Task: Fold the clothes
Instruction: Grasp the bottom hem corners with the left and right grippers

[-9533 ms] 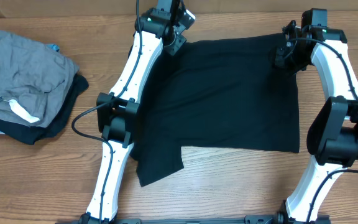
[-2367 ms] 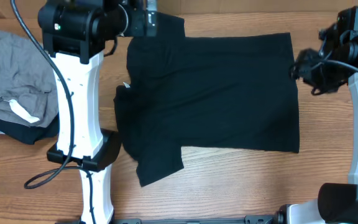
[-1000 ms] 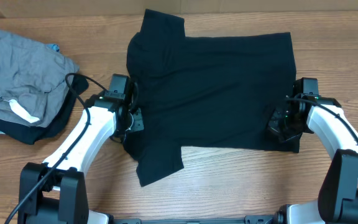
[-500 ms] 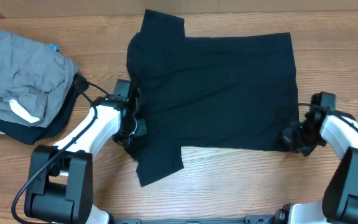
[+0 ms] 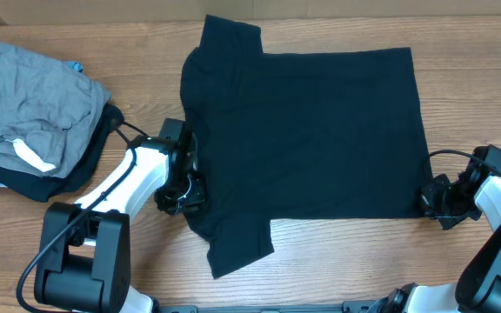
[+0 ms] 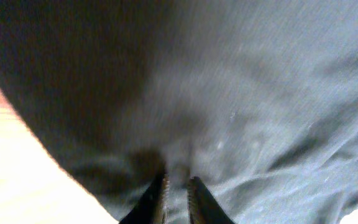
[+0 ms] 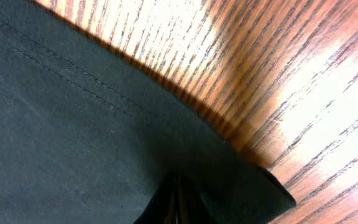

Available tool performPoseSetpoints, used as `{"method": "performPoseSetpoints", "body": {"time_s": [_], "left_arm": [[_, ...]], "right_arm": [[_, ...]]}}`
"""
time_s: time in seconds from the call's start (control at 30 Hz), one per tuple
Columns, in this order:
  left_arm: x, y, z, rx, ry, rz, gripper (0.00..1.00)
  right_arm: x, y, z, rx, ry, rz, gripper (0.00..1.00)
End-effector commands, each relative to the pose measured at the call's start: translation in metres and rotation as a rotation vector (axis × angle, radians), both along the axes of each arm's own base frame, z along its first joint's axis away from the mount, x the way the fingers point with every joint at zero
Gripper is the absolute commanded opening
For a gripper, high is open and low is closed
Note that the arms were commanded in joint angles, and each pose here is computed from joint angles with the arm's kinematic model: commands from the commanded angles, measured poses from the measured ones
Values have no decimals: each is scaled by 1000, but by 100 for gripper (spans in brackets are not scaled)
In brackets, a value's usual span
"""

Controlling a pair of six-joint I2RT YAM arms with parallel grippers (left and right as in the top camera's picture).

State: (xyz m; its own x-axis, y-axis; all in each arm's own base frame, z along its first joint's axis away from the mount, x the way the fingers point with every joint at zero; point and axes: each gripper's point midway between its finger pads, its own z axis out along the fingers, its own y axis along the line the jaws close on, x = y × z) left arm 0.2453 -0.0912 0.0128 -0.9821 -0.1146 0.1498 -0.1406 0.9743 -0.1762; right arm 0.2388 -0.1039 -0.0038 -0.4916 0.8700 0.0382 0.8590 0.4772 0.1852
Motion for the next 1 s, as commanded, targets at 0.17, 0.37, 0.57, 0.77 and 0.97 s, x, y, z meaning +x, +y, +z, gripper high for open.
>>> {"method": "performPoseSetpoints", "body": {"time_s": [0.17, 0.37, 0.57, 0.77, 0.97], "left_arm": [[-16, 7, -2, 16, 60, -39, 4], [-17, 13, -1, 50, 64, -38, 4], [11, 8, 36, 36, -17, -35, 4], [10, 3, 61, 7, -14, -41, 22], [-10, -31, 63, -158, 42, -115, 92]], "right_arm": [[-9, -21, 1, -77, 86, -22, 9], [-3, -19, 5, -55, 62, -21, 17], [20, -14, 35, -22, 32, 11, 55], [35, -11, 49, -63, 17, 65, 84], [29, -23, 47, -105, 36, 67, 97]]}}
